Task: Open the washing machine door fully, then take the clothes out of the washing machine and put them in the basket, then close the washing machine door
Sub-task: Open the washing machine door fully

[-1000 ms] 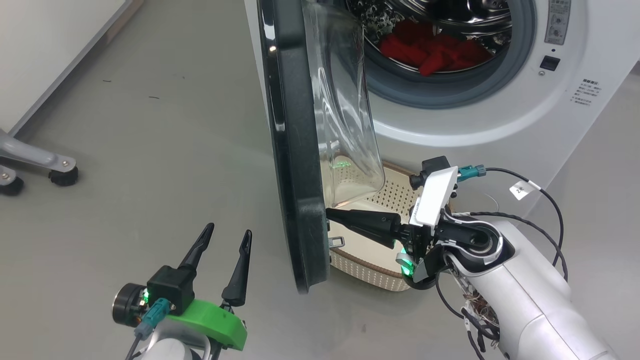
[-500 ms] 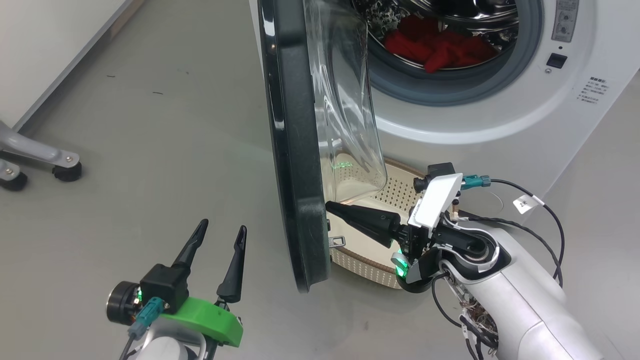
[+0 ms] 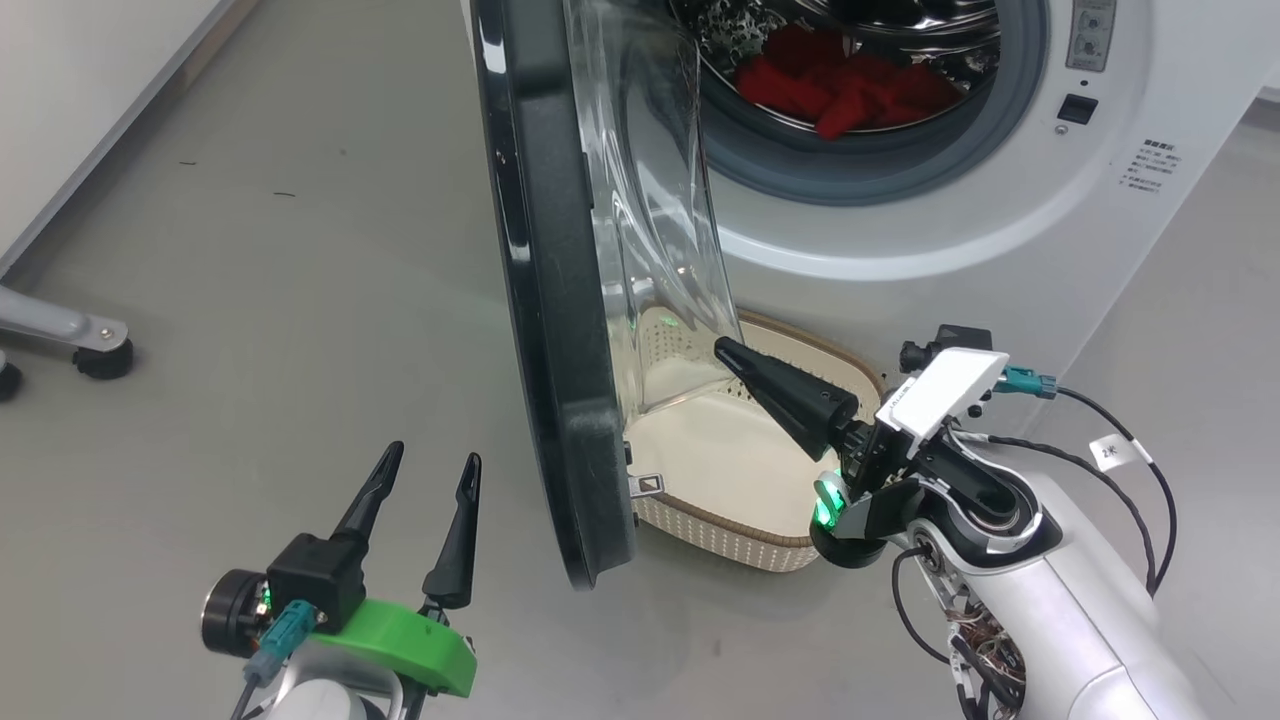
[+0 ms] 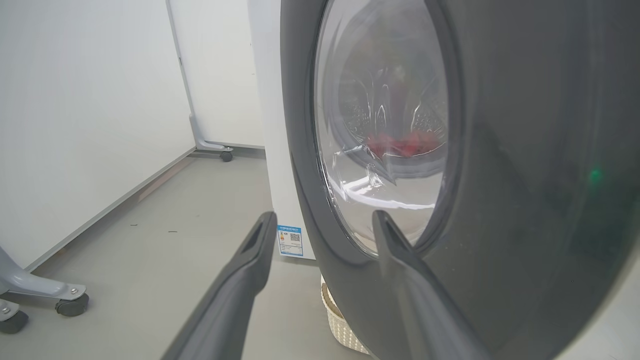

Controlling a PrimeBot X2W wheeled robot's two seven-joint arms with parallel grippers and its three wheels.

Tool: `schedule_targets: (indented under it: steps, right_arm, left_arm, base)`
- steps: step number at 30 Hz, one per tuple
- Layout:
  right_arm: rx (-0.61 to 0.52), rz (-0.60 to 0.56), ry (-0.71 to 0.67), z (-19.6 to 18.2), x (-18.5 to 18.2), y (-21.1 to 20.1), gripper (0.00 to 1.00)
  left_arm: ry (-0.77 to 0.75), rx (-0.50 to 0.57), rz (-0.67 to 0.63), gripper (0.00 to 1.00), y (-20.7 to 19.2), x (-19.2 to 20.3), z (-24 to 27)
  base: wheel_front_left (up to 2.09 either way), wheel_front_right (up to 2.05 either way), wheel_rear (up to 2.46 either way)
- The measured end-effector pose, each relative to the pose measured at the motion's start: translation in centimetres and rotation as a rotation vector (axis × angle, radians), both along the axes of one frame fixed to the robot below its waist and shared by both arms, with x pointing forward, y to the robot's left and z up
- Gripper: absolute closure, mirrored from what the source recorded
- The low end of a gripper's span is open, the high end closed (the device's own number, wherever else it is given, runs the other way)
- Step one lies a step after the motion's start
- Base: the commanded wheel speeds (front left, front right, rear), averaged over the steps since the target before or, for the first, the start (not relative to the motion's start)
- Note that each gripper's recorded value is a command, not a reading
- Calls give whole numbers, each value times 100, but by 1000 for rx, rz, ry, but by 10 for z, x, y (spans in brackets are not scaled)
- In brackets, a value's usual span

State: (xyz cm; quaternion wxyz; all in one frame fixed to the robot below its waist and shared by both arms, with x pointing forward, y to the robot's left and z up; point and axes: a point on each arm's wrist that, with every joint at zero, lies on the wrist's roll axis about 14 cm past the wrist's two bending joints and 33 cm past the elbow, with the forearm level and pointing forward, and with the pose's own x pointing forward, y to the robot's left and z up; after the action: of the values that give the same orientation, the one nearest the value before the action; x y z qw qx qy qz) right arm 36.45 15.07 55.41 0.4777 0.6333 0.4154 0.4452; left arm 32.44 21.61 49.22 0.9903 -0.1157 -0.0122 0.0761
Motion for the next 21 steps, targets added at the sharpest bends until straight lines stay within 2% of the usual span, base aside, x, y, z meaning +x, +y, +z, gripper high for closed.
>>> schedule_targets:
  steps: [1, 2, 3, 4, 11, 15, 21]
  right_arm:
    - [3, -25, 6, 0, 3, -3, 68]
    - [3, -48, 11, -1, 6, -6, 54]
    - [0, -76, 16, -3, 10, -10, 17]
    - [-6, -106, 16, -4, 13, -14, 0]
    - [-136, -283, -97, -19, 33, -38, 0]
    - [-251, -394, -227, -26, 47, -60, 0]
    - [-487, -540, -523, -38, 65, -97, 0]
  left_arm:
    - [0, -1, -1, 0, 0, 0, 0]
    - [0, -1, -4, 0, -1, 1, 0]
    - [1, -2, -7, 0, -2, 2, 0]
    - [0, -2, -11, 0, -3, 3, 0]
    - [2, -9, -30, 0, -9, 6, -2]
    - [0, -10, -35, 0, -11, 7, -1]
    - [-1, -11, -39, 0, -12, 8, -1]
  base:
    - [0, 0, 0]
    - [0, 0, 0]
    - [0, 0, 0]
    - [0, 0, 0]
    - [0, 0, 0]
    - [0, 0, 0]
    - [0, 0, 0]
